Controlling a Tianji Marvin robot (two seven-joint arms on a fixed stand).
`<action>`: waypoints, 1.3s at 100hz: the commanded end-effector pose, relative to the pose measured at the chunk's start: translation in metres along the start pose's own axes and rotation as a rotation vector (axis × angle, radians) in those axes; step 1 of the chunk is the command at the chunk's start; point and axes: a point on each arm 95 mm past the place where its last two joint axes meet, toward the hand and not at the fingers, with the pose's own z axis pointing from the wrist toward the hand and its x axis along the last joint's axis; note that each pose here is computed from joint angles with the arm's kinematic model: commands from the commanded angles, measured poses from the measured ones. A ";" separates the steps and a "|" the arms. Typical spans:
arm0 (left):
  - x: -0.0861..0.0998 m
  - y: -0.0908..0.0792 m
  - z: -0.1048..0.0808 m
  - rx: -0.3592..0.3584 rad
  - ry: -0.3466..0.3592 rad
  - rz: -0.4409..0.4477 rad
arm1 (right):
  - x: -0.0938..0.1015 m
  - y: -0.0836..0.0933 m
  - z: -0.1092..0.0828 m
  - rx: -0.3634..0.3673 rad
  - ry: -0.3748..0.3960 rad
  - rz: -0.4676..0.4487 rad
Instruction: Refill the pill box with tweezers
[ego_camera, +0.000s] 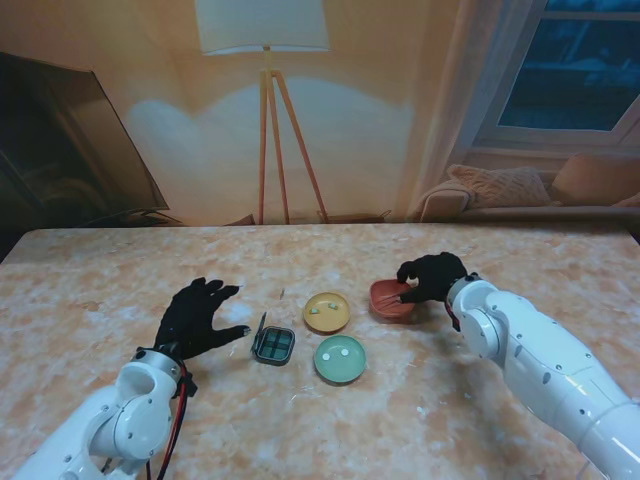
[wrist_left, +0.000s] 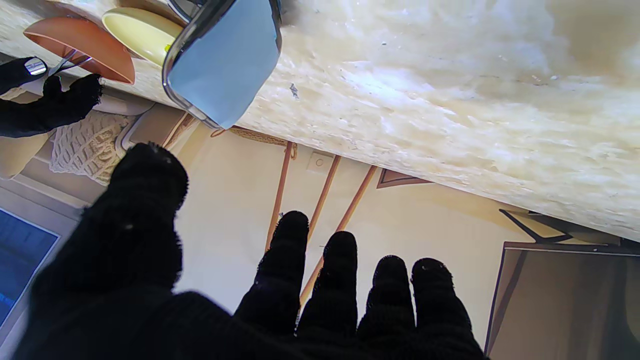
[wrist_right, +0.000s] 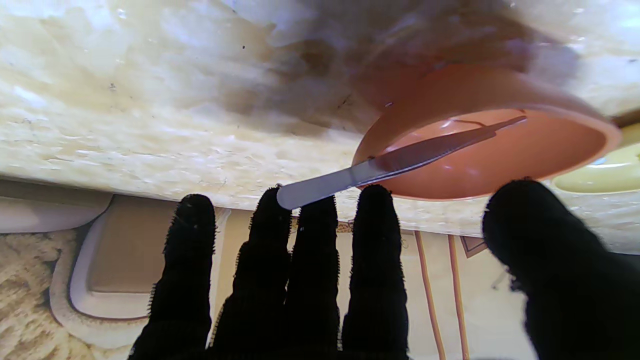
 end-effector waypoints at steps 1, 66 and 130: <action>0.000 0.003 0.002 -0.009 -0.002 -0.006 | 0.005 -0.004 0.003 0.019 0.007 0.006; 0.000 0.009 0.006 0.001 -0.003 -0.025 | 0.017 -0.025 0.011 0.038 0.021 0.011; 0.000 0.013 0.005 0.002 -0.016 -0.049 | 0.021 -0.030 0.011 0.006 -0.006 0.031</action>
